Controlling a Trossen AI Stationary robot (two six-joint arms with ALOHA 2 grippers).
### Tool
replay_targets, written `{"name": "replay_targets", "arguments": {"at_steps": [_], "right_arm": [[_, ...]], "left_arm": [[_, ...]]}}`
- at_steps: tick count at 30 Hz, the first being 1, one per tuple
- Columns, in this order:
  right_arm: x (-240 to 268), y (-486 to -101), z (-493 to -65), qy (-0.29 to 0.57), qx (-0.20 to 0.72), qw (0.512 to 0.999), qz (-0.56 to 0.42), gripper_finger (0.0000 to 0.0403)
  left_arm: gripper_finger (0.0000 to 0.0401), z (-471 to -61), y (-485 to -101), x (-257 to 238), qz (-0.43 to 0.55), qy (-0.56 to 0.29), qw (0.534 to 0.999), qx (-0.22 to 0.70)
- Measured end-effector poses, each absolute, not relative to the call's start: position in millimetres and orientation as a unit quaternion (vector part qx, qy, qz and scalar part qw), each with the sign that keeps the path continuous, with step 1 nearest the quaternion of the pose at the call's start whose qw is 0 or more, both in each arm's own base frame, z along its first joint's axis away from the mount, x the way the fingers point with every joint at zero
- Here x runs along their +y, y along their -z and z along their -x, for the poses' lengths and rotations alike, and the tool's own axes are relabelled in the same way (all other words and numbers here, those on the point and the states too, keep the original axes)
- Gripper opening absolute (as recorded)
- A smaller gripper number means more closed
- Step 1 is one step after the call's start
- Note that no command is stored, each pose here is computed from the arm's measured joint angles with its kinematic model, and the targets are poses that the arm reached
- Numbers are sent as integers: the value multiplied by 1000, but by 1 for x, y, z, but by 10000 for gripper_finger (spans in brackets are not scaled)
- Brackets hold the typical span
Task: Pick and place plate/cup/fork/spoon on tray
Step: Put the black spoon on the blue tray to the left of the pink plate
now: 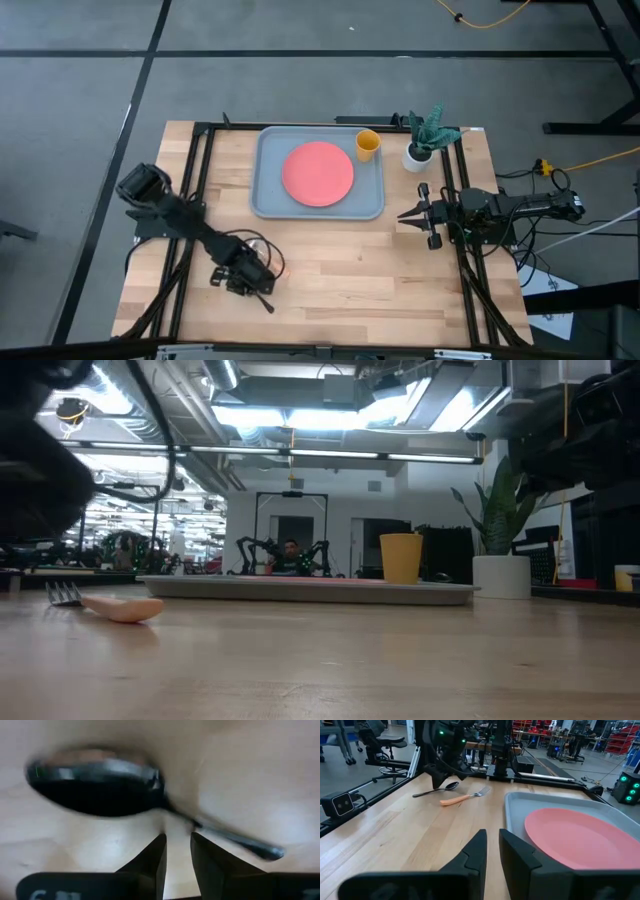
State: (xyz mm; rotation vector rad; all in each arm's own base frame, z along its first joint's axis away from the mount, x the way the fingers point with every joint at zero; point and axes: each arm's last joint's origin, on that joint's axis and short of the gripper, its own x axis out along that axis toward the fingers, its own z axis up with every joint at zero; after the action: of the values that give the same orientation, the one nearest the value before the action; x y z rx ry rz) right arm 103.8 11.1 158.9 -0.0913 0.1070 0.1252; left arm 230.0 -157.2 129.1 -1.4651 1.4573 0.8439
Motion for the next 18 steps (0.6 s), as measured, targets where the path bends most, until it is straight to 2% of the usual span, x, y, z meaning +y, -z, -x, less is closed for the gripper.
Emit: {"name": "replay_targets", "arguments": {"at_steps": [9, 18], "right_arm": [[11, -159, -104, -63, 54, 996, 46, 56], [11, -159, -104, -63, 54, 996, 46, 56]], "left_arm": [[80, -240, -127, -121, 556, -346, 457, 602], [80, -233, -126, -94, 498, -363, 445, 650]]}}
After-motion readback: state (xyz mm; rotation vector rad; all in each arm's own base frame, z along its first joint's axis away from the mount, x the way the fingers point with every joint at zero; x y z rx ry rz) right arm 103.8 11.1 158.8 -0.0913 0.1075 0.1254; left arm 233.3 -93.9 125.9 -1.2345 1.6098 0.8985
